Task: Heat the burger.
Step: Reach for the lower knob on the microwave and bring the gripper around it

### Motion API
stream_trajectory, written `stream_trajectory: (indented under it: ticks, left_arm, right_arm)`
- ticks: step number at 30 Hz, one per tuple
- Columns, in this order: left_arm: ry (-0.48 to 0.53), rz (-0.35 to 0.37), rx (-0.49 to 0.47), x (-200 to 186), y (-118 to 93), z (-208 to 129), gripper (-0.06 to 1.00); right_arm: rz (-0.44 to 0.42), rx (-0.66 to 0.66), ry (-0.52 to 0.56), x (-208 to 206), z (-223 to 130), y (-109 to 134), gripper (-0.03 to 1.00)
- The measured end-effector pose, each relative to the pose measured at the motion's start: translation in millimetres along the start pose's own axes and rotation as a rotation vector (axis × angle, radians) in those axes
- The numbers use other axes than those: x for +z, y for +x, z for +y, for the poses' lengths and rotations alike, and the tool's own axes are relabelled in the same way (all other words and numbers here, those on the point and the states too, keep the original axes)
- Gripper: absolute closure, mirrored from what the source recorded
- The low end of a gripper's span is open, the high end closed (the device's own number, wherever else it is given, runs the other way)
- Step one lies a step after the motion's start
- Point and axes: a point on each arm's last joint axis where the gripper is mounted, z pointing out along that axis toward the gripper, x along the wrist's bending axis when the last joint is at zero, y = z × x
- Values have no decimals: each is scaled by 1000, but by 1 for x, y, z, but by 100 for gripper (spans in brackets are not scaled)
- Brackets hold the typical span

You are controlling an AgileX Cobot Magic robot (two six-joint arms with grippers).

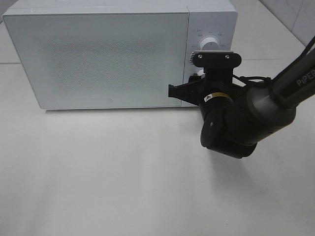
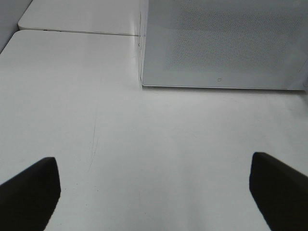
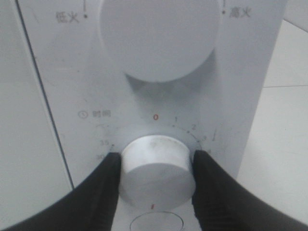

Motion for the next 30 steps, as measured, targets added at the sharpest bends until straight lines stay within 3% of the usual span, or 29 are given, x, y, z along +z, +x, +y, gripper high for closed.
stream_trajectory:
  ticks: [9, 15, 18, 20, 21, 23, 24, 25, 26, 28, 30]
  left_arm:
    - [0, 0, 0, 0, 0, 0, -5]
    - [0, 0, 0, 0, 0, 0, -5]
    - [0, 0, 0, 0, 0, 0, -5]
    - [0, 0, 0, 0, 0, 0, -5]
    - [0, 0, 0, 0, 0, 0, -5]
    - [0, 0, 0, 0, 0, 0, -5]
    - [0, 0, 0, 0, 0, 0, -5]
    - [0, 0, 0, 0, 0, 0, -5]
    - [0, 0, 0, 0, 0, 0, -5]
    - [0, 0, 0, 0, 0, 0, -5]
    - [0, 0, 0, 0, 0, 0, -5]
  right_arm:
    - [5, 35, -3, 0, 0, 0, 55]
    - [19, 149, -13, 0, -2, 1, 55]
    - [32, 260, -15, -1, -2, 1, 55]
    - [39, 421, -13, -1, -2, 0, 54]
    - [39, 421, -13, -1, -2, 0, 54]
    - [44, 590, -9, -1, -2, 1, 54]
    - [44, 590, -9, -1, -2, 1, 54]
    - [43, 685, -7, -1, -2, 0, 54]
    - [43, 685, -7, -1, -2, 0, 54]
    - [50, 833, -5, -1, -2, 0, 54]
    - [51, 890, -5, -1, -2, 1, 54]
